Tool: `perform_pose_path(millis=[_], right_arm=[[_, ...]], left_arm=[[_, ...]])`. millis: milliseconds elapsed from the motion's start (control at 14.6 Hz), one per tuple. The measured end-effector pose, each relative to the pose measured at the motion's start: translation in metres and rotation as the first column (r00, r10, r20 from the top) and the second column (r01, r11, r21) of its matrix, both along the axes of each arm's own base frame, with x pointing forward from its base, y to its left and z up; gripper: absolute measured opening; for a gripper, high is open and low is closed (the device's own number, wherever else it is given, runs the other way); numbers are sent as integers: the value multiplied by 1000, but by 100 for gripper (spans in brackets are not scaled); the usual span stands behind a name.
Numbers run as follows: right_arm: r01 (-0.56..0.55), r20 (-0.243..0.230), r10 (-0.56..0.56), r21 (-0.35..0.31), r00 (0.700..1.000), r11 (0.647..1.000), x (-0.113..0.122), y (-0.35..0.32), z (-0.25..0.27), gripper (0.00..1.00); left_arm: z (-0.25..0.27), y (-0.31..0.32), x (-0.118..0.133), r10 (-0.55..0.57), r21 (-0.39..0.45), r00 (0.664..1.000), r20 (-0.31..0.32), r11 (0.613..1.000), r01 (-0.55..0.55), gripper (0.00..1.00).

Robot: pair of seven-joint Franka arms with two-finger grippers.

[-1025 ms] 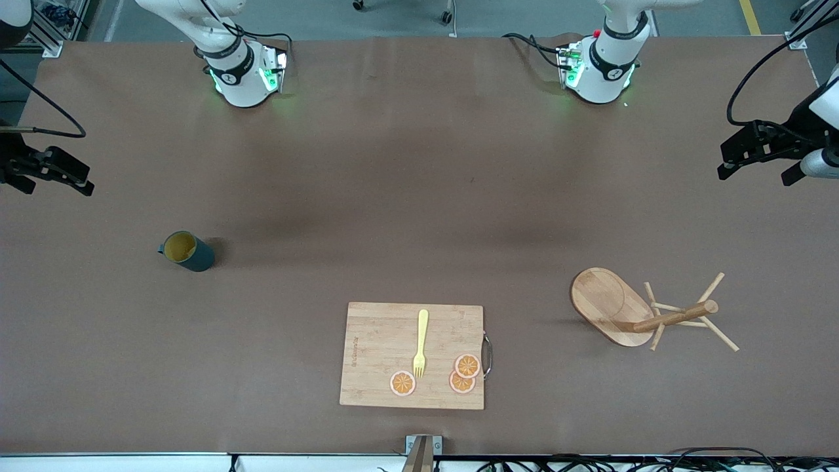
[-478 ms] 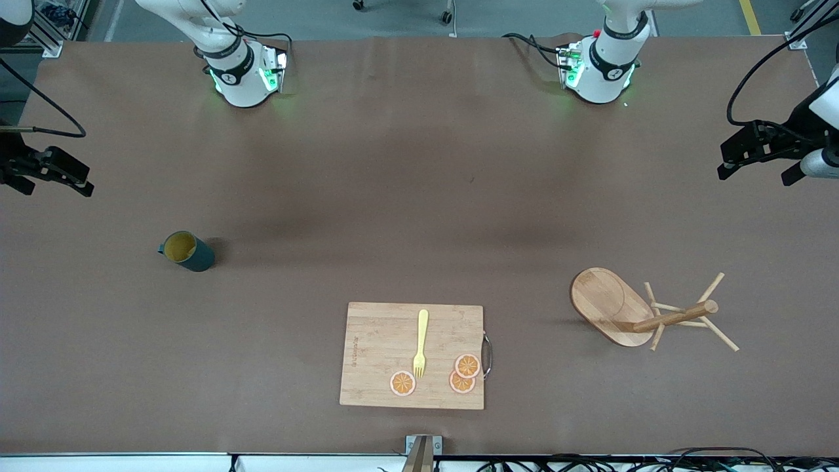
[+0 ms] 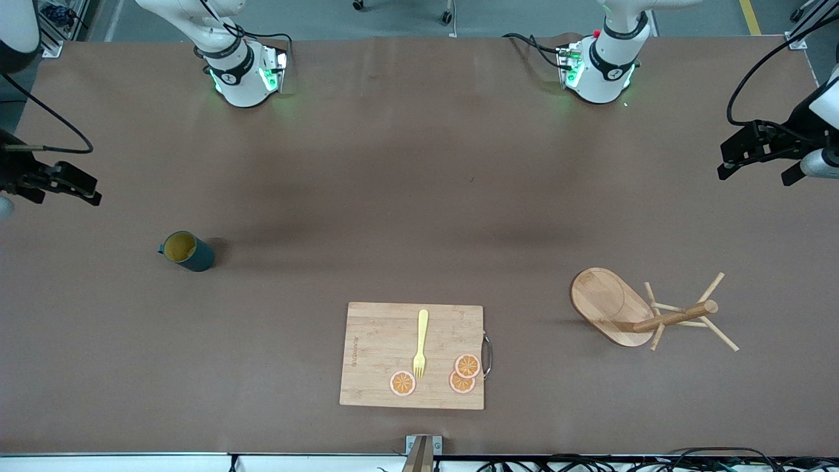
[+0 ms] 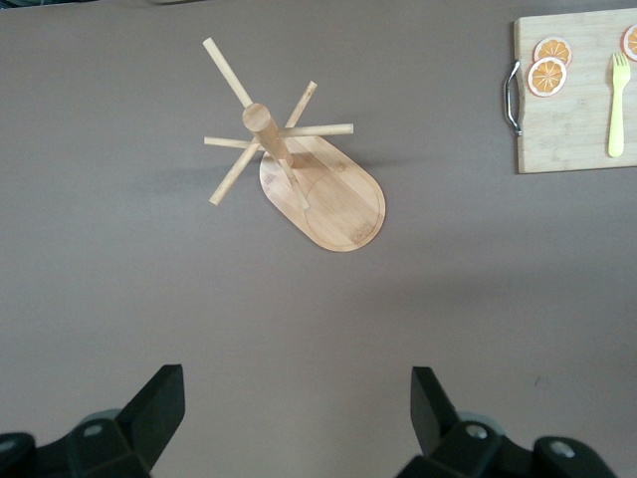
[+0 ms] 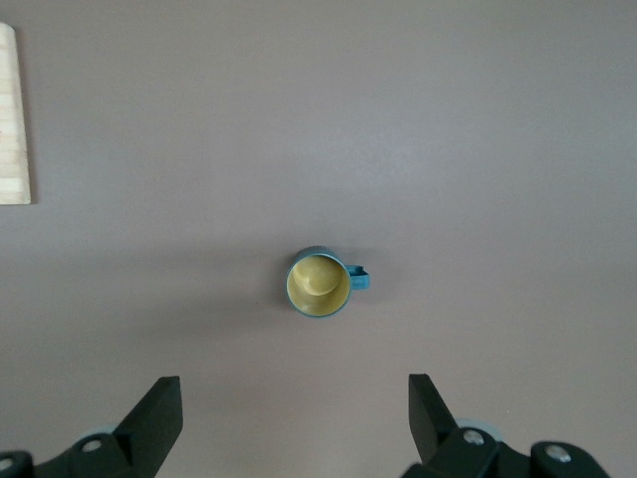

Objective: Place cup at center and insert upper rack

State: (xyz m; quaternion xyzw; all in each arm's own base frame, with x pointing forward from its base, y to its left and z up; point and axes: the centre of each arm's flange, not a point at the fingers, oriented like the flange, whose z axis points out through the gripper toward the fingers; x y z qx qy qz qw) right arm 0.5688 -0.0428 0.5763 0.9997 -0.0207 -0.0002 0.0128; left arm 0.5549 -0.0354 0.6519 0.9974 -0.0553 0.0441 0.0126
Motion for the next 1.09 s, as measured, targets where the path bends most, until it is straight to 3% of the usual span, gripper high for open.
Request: perform_pose_path(millis=[342, 547, 1093], right_arm=[[-1, -71, 1, 7, 997, 1000, 32, -3, -68, 100], [-8, -138, 10, 14, 990, 1000, 45, -1, -114, 100], [-54, -303, 56, 16, 951, 998, 61, 22, -225, 100]], left_arm=[[0, 0, 0, 0, 0, 1000, 0, 1000, 0, 100], [0, 0, 0, 0, 0, 1000, 0, 1000, 0, 100], [0, 0, 0, 0, 0, 1000, 0, 1000, 0, 100]])
